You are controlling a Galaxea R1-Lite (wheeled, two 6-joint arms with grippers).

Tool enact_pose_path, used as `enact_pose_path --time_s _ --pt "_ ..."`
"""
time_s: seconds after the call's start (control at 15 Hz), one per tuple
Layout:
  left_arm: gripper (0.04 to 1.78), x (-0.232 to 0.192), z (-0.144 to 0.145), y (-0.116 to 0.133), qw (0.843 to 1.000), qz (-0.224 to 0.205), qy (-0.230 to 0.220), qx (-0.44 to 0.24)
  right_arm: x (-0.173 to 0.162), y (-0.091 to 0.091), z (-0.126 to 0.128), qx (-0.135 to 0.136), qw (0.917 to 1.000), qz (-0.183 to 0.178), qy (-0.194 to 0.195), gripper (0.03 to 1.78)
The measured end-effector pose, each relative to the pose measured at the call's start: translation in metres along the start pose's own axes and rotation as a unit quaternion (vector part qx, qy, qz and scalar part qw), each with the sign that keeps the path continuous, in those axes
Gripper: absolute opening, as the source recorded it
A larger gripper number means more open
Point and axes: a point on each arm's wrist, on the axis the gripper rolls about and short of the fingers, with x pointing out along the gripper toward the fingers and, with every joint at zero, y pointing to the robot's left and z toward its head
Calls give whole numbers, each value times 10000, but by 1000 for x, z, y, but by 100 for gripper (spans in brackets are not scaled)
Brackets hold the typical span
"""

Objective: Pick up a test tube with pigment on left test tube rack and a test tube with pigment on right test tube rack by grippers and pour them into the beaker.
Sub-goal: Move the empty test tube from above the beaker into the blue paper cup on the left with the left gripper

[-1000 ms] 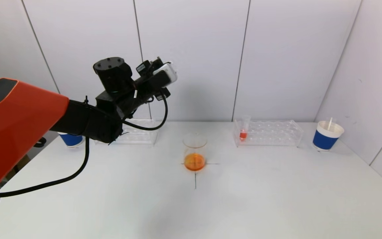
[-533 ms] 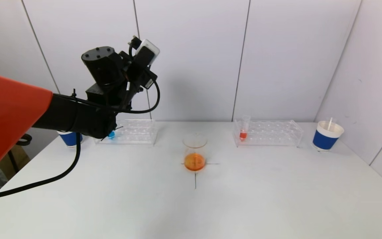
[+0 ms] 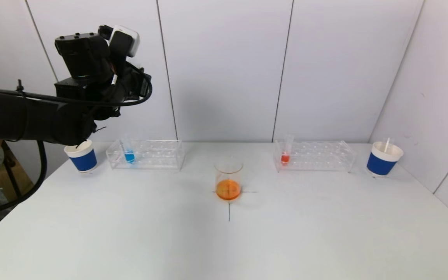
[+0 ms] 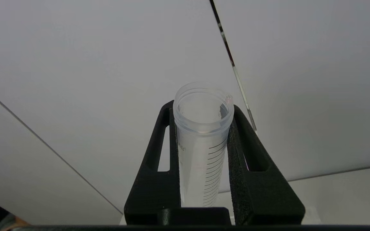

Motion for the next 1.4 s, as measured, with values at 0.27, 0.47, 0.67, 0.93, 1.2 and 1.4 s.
enact_pose_path --time_s 0.27,0.47,0.67,0.93,1.2,1.4 --pt "44 -15 1 41 9960 201 598 -631 0 0 0 0 10000 0 0 176" --pt "44 -17 -5 72 9926 503 664 -883 0 0 0 0 10000 0 0 176" --pt "44 -19 -22 102 9911 516 768 -953 0 0 0 0 10000 -2 0 176" --pt "44 -23 -44 125 9839 796 1040 -1215 0 0 0 0 10000 0 0 176" --pt "44 -17 -67 139 9789 1023 1288 -1209 0 0 0 0 10000 0 0 176" --pt "44 -7 -90 143 9747 1112 1516 -1209 0 0 0 0 10000 -2 0 176"
